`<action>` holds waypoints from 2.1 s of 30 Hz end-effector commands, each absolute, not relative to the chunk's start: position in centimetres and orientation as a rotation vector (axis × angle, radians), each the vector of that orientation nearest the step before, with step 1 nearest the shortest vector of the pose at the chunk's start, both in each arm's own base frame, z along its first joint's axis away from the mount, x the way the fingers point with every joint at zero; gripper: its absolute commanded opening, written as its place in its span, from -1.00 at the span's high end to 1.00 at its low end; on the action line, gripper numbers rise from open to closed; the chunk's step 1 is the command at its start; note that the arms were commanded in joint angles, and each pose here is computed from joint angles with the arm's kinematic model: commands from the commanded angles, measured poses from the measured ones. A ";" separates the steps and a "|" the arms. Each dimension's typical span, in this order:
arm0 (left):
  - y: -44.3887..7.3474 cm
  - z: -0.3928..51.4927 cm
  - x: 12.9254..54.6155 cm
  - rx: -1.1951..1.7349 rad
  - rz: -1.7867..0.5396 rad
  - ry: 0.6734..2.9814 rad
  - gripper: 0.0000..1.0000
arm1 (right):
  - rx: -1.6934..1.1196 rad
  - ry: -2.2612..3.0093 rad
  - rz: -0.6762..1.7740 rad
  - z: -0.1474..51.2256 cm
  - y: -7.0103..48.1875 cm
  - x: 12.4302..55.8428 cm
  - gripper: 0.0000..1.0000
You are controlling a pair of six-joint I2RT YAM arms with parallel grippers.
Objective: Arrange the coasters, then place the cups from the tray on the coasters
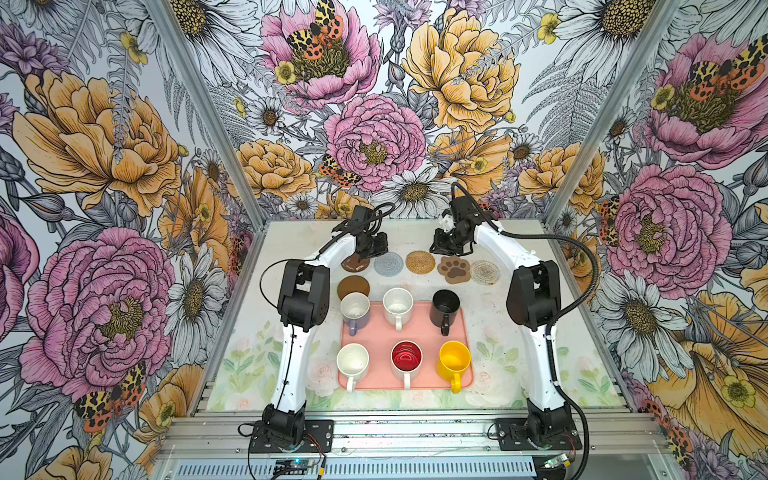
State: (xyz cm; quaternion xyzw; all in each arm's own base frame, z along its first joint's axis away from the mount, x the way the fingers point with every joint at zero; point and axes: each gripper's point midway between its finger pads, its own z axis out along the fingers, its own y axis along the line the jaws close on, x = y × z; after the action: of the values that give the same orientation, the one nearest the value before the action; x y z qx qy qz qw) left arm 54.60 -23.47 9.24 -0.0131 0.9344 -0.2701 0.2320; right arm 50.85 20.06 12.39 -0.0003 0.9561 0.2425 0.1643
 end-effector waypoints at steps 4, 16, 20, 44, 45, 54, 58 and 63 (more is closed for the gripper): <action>-22.7 16.3 53.1 -0.004 -0.774 2.443 1.00 | 0.057 2.737 0.539 10.9 14.2 47.8 0.88; -20.6 17.1 50.2 -0.041 -0.733 2.429 1.00 | 0.199 2.810 0.608 4.9 11.4 43.8 1.00; -20.2 17.6 49.5 -0.047 -0.722 2.422 1.00 | 0.229 2.820 0.606 3.8 11.2 44.1 1.00; -19.0 17.9 48.0 -0.074 -0.687 2.422 1.00 | 0.320 2.800 0.664 1.9 11.2 47.5 1.00; -19.0 18.0 47.9 -0.073 -0.688 2.421 1.00 | 0.319 2.796 0.666 2.1 11.2 47.6 1.00; -18.9 18.6 47.8 -0.069 -0.688 2.408 1.00 | 0.315 2.708 0.608 7.0 9.2 45.7 1.00; -18.8 18.4 47.7 -0.070 -0.688 2.414 1.00 | 0.357 2.671 0.578 8.6 6.9 44.4 1.00; -18.7 19.8 47.1 -0.062 -0.694 2.381 1.00 | 0.443 2.679 0.561 7.8 4.2 42.9 1.00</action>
State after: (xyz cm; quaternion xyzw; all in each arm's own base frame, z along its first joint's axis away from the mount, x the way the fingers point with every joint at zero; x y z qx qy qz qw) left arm 47.00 -19.43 17.30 -0.0191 0.9193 -0.2641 0.2913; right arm 43.74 5.55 8.72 0.1457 0.9477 0.2120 0.1888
